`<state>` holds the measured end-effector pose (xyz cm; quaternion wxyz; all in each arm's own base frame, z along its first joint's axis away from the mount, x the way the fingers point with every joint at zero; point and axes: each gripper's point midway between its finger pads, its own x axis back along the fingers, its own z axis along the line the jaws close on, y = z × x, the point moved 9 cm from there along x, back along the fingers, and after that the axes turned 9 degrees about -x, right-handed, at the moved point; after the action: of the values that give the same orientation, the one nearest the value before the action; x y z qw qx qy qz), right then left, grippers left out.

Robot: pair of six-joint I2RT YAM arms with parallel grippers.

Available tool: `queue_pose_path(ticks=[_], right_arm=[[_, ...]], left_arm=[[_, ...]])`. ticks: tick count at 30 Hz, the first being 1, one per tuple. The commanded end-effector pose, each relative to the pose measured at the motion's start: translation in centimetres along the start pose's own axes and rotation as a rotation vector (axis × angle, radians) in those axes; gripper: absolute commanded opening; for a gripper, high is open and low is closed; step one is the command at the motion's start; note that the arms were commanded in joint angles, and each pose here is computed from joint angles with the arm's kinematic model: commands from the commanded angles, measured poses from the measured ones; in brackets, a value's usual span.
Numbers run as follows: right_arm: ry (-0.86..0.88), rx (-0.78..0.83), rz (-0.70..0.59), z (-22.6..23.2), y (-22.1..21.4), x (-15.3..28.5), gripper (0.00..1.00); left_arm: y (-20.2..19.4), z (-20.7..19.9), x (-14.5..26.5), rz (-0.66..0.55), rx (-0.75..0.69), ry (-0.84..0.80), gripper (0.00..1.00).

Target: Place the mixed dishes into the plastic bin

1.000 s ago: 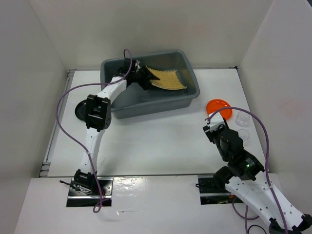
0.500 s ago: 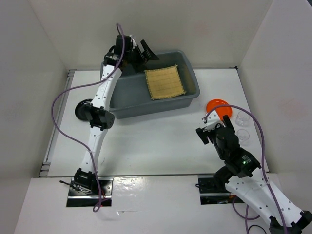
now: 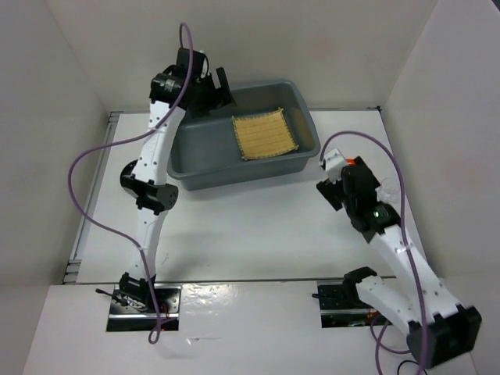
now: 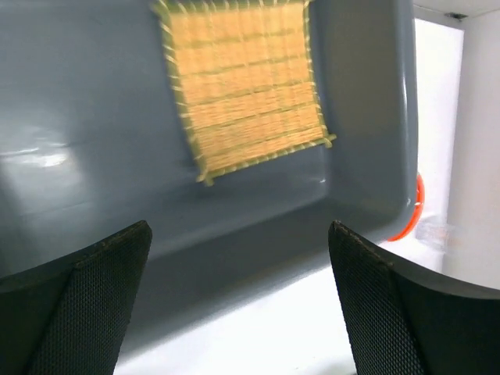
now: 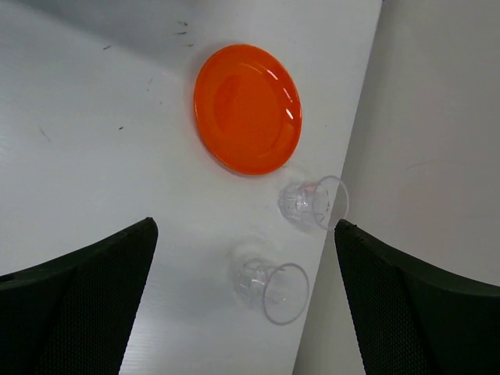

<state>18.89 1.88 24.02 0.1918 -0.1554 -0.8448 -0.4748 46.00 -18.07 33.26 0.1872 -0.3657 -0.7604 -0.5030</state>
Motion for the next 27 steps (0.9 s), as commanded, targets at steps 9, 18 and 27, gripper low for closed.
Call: queue_pose_path(ticks=[9,18,27], right_arm=[[0.279,0.141,0.263,-1.3,0.2,-10.8,0.97],[0.404,0.063,0.409,-1.6,-2.8,-15.8,0.97],[0.307,0.066,0.448,0.3,-6.1,-17.8,0.91]], left_arm=[[-3.7,-1.9,17.5,-0.148,-0.199,0.219,1.0],[-13.0,3.0,24.4,-0.203,-0.036,0.058,1.0],[-17.7,5.0,26.6,-0.196,0.054,0.072,1.0]])
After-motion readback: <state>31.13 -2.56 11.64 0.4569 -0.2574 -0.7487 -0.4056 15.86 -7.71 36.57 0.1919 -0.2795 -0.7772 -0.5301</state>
